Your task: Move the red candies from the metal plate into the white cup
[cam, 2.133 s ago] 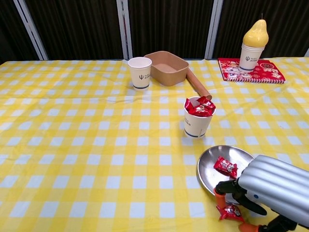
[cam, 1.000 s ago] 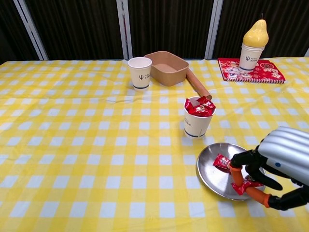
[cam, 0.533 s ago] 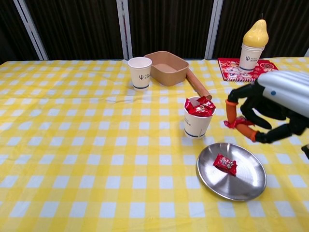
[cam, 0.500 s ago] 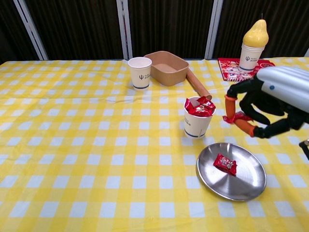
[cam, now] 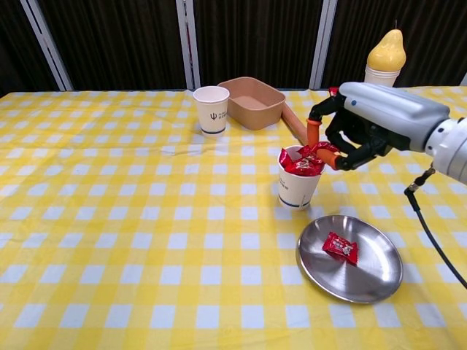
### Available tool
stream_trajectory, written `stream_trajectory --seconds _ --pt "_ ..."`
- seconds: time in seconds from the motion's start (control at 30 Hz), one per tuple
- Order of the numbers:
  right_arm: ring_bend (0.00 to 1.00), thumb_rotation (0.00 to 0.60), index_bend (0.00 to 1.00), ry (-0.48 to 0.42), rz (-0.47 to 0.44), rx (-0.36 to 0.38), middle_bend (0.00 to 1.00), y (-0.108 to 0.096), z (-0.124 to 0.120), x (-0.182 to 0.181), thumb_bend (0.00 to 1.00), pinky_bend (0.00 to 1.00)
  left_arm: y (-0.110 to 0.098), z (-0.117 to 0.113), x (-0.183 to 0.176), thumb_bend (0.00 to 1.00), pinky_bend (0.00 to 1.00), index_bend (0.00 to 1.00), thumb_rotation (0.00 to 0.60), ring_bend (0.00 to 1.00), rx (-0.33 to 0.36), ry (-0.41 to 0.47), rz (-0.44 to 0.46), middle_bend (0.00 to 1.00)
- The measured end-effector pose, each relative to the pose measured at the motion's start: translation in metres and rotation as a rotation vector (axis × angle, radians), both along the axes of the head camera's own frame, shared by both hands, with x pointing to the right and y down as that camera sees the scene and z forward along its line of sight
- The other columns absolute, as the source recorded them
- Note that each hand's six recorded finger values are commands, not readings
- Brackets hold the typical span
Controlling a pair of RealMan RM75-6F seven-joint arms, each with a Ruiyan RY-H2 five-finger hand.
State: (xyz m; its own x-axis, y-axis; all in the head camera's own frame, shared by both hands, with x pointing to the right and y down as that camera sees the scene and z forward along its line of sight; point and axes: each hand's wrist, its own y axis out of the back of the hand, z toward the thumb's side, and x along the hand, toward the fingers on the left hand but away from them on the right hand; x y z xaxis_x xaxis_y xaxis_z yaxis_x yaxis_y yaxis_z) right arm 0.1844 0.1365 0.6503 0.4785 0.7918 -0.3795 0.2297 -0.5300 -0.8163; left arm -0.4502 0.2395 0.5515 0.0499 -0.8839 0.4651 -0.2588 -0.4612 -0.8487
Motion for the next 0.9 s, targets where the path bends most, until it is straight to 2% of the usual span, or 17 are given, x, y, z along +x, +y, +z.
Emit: stream_trajectory --seconds 0.33,0.63,0.73,0.9 --pt "0.88 0.600 0.57 0.041 0.018 -0.010 0.83 -0.015 0.021 -0.007 0.52 0.95 -0.002 0.000 -0.002 0.00 0.00 0.00 0.600 0.00 -0.009 0.006 -0.004 0.00" --pt "0.87 0.600 0.53 0.059 0.026 -0.015 0.83 -0.016 0.028 -0.005 0.52 0.95 -0.002 0.001 -0.002 0.00 0.00 0.00 0.600 0.00 -0.015 0.009 -0.006 0.00" --pt "0.87 0.600 0.47 0.061 0.028 -0.013 0.83 -0.014 0.028 -0.004 0.50 0.95 -0.002 0.001 -0.001 0.00 0.00 0.00 0.600 0.00 -0.016 0.010 -0.007 0.00" --pt "0.86 0.600 0.32 0.054 0.028 -0.002 0.83 -0.014 0.023 -0.003 0.40 0.95 -0.002 0.001 -0.001 0.00 0.00 0.00 0.600 0.00 -0.016 0.011 -0.007 0.00"
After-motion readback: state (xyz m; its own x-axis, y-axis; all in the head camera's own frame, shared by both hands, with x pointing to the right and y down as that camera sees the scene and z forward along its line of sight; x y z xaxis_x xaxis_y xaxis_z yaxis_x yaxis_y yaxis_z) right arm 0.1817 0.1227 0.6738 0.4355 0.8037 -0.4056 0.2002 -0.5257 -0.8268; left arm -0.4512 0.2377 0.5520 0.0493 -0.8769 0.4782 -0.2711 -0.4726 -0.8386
